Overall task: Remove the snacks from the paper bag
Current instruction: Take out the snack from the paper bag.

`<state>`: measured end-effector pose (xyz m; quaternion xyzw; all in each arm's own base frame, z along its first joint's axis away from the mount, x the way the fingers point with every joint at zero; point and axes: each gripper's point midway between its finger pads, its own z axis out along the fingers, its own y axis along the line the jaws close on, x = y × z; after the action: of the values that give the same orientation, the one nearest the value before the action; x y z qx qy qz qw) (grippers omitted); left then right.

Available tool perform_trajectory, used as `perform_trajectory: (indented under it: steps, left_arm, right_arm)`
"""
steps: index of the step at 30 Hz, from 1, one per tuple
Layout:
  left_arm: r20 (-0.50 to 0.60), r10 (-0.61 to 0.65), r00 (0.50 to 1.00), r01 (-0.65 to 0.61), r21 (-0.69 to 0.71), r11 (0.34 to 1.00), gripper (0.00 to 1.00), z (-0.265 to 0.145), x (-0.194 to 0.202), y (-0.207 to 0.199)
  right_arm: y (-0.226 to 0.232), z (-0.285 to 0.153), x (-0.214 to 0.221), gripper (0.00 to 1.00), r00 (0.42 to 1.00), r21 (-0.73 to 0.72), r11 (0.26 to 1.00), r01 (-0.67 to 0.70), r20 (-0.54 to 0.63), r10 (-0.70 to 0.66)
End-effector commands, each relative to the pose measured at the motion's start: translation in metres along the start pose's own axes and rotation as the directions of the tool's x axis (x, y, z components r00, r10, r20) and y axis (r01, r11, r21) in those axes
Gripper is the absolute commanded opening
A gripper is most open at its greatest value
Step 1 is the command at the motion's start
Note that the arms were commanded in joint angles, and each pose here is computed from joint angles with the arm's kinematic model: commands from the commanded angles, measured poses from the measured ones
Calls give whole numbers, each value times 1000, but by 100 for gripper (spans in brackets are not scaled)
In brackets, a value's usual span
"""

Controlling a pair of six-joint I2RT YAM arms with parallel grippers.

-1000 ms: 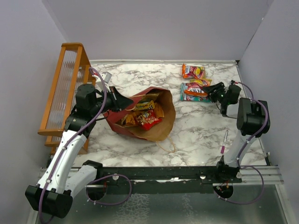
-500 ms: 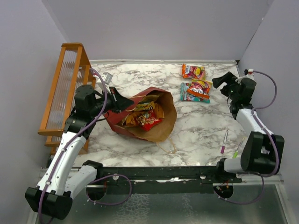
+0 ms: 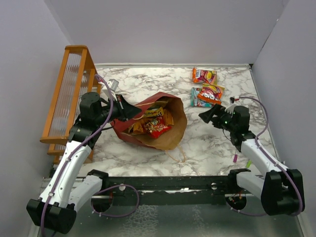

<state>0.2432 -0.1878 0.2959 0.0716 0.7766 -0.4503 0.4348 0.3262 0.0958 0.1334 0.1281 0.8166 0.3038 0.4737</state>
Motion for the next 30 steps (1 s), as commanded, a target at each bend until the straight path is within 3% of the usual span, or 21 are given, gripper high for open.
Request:
perform_trajectory:
  steps: [1, 9, 14, 17, 23, 30]
  left_arm:
    - [31, 18, 999, -18, 24, 1000, 0, -2, -10, -9]
    - [20, 2, 1000, -2, 20, 1000, 0, 1, -9, -7]
    - [31, 1, 1000, -1, 16, 1000, 0, -1, -10, -7]
    - [28, -2, 1000, 2, 12, 1000, 0, 0, -9, -6]
    - [25, 5, 1000, -5, 11, 1000, 0, 0, -12, -7]
    - [29, 15, 999, -15, 7, 1000, 0, -3, -14, -9]
  right_arm:
    - [29, -15, 7, 86, 1000, -70, 998, 3, -31, -5]
    - [125, -42, -65, 84, 991, -292, 948, 125, 83, -105]
    - [200, -52, -39, 84, 946, -474, 822, 315, 90, -310]
    - [245, -66, 6, 83, 883, -601, 670, 435, 141, -447]
    - [274, -77, 86, 78, 599, -641, 282, 714, 350, -720]
    - [252, -42, 102, 72, 233, -513, -42, 857, 458, -858]
